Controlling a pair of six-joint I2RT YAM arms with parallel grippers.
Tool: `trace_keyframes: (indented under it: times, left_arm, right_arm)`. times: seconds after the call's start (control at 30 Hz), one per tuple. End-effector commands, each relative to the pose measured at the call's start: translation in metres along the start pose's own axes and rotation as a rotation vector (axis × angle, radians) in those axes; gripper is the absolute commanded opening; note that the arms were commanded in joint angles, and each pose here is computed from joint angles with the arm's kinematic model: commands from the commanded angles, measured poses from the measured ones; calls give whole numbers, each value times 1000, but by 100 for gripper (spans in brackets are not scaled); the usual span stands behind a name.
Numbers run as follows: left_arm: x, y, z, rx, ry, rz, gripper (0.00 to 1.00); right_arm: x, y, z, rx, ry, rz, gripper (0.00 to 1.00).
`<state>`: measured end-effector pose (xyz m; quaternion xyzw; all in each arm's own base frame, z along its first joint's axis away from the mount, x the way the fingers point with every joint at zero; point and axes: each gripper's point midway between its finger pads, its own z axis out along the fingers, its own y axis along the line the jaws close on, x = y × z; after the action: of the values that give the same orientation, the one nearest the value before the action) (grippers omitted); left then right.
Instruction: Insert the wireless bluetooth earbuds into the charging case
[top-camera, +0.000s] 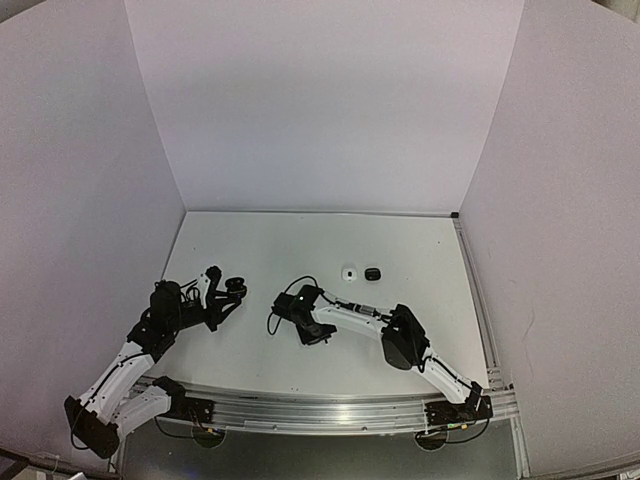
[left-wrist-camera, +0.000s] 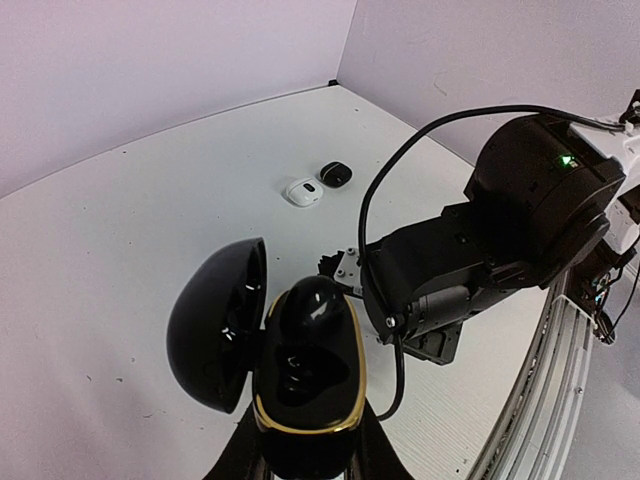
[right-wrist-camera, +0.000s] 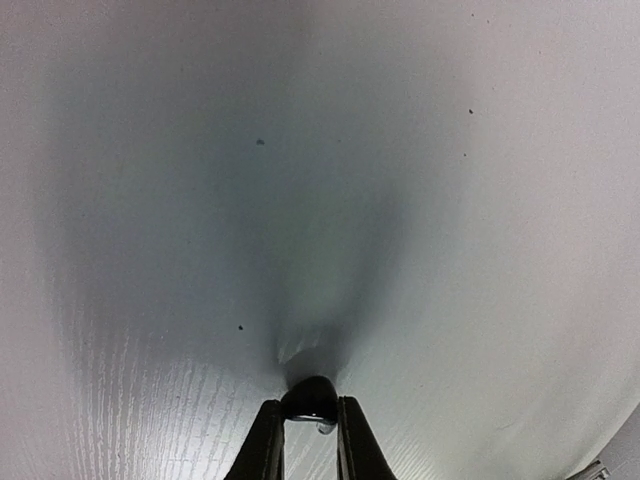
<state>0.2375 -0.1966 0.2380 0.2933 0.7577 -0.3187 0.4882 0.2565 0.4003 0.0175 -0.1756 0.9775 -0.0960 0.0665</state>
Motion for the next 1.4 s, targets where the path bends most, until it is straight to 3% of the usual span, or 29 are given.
trace_keyframes:
  times: [0.0, 0.33, 0.63, 0.77, 0.97, 1.17, 1.37]
  left_arm:
    - [-13, 2, -2, -13, -45, 23, 0]
    - [-12, 2, -2, -14, -46, 22, 0]
    - [-11, 2, -2, -16, -43, 21, 0]
    - [-11, 2, -3, -18, -44, 21, 0]
    - [-12, 3, -4, -24, -49, 24, 0]
    - [-11, 3, -3, -23, -46, 22, 0]
    - [-12, 4, -4, -32, -50, 23, 0]
  right_arm:
    - [6, -10, 9, 22, 46, 10, 12]
    - [9, -14, 15, 13, 76, 6, 20]
    - [1, -9, 3, -44, 51, 21, 11]
    - [-18, 18, -23, -289, -12, 82, 12]
    - [-54, 80, -66, -986, -206, 242, 11]
    - [-61, 104, -64, -1104, -221, 176, 16]
    - [-65, 115, -44, -1114, -208, 170, 20]
